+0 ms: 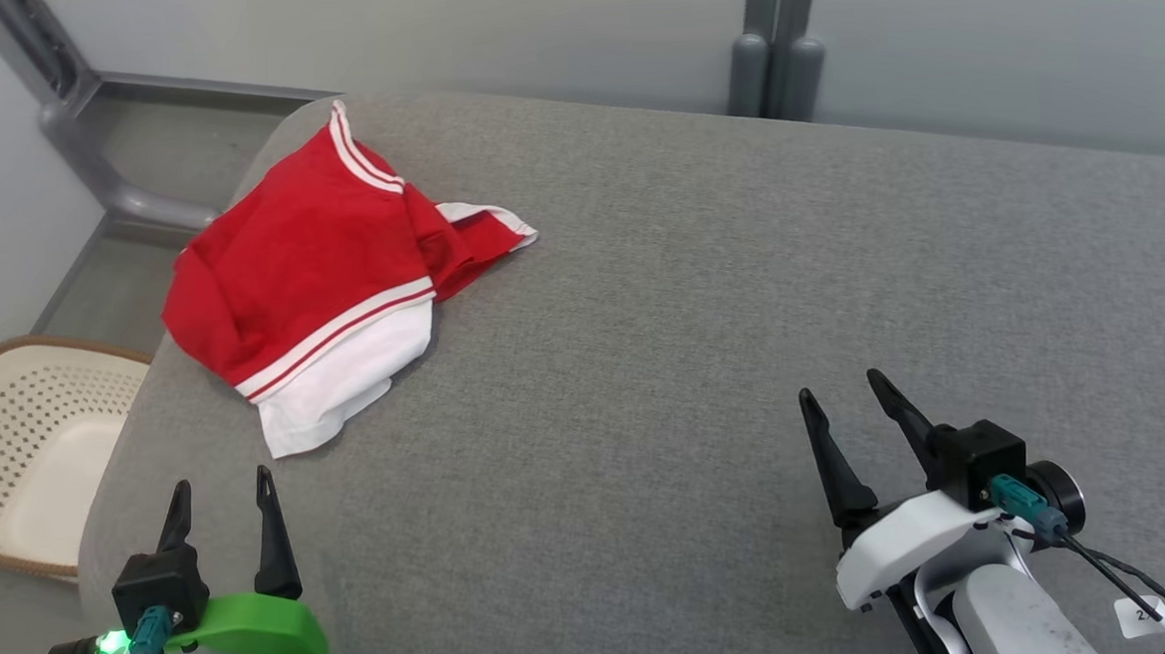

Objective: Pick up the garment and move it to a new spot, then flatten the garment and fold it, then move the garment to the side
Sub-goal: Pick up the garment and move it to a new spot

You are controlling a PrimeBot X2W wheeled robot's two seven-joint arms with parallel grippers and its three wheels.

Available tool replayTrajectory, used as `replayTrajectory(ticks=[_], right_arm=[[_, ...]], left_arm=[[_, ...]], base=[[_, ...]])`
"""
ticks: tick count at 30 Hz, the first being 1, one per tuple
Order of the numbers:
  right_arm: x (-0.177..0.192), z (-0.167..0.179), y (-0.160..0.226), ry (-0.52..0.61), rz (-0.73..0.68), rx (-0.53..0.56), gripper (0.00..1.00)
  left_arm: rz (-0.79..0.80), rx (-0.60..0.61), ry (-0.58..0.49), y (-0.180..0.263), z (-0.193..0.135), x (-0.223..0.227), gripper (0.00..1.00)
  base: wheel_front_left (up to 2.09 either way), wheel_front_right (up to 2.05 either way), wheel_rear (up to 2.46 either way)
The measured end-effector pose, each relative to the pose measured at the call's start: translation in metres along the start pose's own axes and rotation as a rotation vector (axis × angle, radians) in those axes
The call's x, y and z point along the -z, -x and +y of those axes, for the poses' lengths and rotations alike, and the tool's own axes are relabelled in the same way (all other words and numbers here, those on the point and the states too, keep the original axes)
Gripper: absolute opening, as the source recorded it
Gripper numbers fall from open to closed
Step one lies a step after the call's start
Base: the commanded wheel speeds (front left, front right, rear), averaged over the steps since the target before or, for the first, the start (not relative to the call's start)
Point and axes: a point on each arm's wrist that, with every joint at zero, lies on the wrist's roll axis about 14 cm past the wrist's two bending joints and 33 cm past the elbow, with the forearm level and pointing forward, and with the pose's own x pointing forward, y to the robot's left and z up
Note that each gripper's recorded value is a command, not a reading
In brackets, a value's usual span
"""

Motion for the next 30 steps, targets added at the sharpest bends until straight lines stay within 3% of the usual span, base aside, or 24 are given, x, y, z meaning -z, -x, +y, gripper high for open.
replayTrajectory(ticks=[9, 16, 30], right_arm=[[0.016, 0.050, -0.024, 0.001, 0.045, -0.163, 1.00], [0.018, 0.070, -0.033, 0.005, 0.049, -0.226, 1.00], [0.024, 0.040, -0.044, 0.022, 0.045, -0.197, 1.00]], left_arm=[[0.017, -0.144, 0.013, 0.028, 0.047, 0.006, 1.00], [0.039, -0.225, 0.025, 0.045, 0.068, 0.014, 1.00], [0.061, -0.167, 0.081, -0.001, 0.040, 0.015, 1.00]], base=[[0.00, 0.00, 0.00], [0.00, 0.00, 0.00], [0.00, 0.00, 0.00]])
